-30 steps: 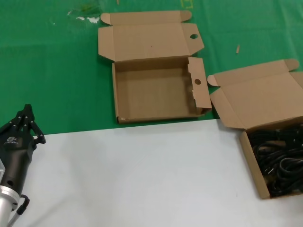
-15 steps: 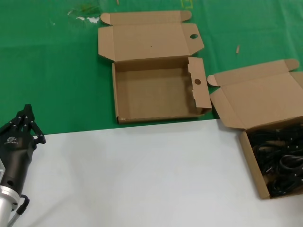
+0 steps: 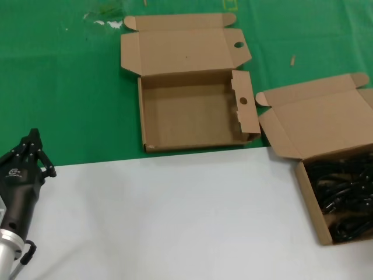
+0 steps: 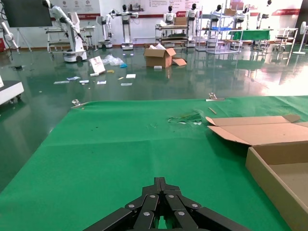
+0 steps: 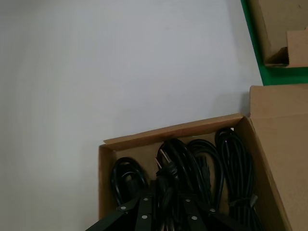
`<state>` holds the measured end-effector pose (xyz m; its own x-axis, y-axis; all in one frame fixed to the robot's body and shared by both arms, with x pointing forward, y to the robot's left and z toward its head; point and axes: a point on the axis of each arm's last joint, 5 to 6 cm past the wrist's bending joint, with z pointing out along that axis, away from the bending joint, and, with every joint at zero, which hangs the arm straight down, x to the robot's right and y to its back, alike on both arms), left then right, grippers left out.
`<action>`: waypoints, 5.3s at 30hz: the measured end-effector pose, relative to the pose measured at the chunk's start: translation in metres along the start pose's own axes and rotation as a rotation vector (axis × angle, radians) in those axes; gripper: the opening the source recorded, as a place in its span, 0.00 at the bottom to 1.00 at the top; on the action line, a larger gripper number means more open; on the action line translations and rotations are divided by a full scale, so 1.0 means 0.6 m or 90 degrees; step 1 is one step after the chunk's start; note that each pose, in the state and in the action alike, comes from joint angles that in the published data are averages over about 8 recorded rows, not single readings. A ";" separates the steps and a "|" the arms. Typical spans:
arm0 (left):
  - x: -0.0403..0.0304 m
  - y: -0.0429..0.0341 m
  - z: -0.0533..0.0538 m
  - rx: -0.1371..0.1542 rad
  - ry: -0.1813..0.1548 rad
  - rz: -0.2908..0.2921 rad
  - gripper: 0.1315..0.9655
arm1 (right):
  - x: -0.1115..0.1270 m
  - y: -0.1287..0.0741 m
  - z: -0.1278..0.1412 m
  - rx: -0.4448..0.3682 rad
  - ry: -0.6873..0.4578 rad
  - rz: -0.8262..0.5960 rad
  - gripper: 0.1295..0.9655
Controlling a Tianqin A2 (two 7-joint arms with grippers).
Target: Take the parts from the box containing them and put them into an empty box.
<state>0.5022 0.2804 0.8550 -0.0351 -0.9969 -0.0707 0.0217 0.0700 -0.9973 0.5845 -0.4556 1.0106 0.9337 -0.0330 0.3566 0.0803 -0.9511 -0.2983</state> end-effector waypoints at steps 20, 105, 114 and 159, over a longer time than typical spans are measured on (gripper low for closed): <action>0.000 0.000 0.000 0.000 0.000 0.000 0.01 | 0.026 -0.126 -0.149 0.023 0.017 0.000 0.08; 0.000 0.000 0.000 0.000 0.000 0.000 0.02 | 0.112 -0.319 0.146 0.492 0.197 0.046 0.81; 0.000 0.000 0.000 0.000 0.000 0.000 0.06 | 0.088 -0.316 0.172 0.514 0.240 0.093 0.91; 0.000 0.000 0.000 0.000 0.000 0.000 0.93 | -0.104 -0.257 0.268 0.532 0.539 0.475 1.00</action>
<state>0.5022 0.2804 0.8550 -0.0351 -0.9969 -0.0706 0.0218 0.0699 -0.9973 0.5699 -0.2575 0.8917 0.3815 -0.8998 0.2117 0.1251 -0.1767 -0.9763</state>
